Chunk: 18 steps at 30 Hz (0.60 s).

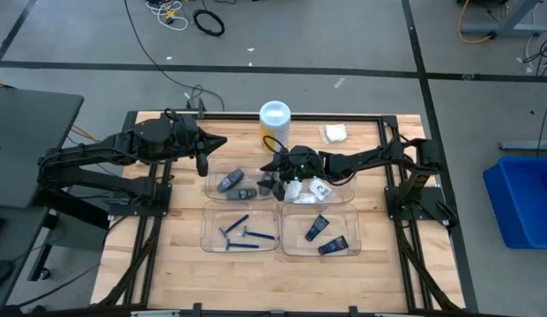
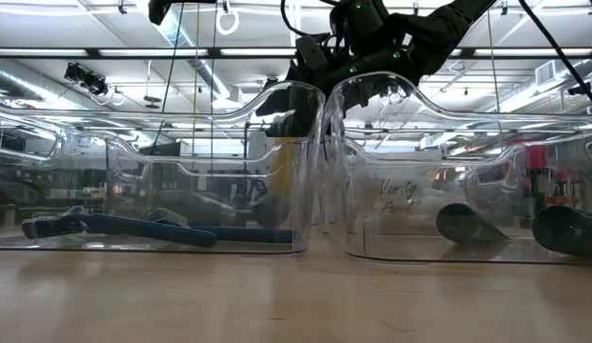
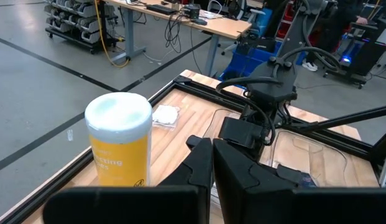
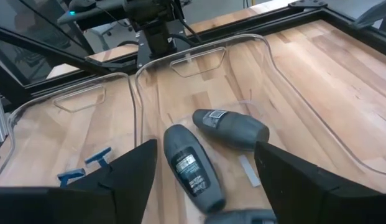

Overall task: Pick & Place Travel size toiletries
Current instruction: Put the transparent vanity pack into the top right transparent bin

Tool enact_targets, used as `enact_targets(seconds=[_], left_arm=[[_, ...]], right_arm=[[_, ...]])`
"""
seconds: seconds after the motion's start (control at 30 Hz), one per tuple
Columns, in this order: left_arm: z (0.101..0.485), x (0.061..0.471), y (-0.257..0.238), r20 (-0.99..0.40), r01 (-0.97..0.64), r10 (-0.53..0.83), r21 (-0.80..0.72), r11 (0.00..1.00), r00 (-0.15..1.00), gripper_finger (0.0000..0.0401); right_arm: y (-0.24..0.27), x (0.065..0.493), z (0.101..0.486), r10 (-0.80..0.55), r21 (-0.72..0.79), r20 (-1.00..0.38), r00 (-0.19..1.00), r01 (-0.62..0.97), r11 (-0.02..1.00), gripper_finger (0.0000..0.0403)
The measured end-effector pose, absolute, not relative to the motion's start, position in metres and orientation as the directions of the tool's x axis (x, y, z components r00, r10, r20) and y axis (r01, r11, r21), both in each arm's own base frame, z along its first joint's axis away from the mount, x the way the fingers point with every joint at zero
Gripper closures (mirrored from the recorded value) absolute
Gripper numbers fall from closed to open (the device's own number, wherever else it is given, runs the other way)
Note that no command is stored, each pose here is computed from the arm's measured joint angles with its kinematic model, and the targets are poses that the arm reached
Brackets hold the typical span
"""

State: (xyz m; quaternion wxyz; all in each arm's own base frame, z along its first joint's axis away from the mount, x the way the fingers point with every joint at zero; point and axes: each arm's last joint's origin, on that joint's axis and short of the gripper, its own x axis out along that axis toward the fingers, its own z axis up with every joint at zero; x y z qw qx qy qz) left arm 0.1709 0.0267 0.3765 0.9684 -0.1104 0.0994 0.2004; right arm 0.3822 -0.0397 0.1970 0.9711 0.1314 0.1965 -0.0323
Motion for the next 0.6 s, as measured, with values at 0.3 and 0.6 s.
enact_targets(seconds=[0.3,0.6], left_arm=[[0.377,0.171,0.027,-0.237,-0.41,0.366,-0.174,0.895,0.9,0.0379],[0.377,0.171,0.026,-0.238,-0.389,0.344,-0.18,0.904,0.908,0.0379]], right_arm=[[-0.04,0.382,0.198,-0.012,0.238,-0.388,0.922,0.113,0.965,0.0161],[-0.038,0.37,0.232,-0.016,0.178,-0.316,0.949,0.076,0.981,0.0207]])
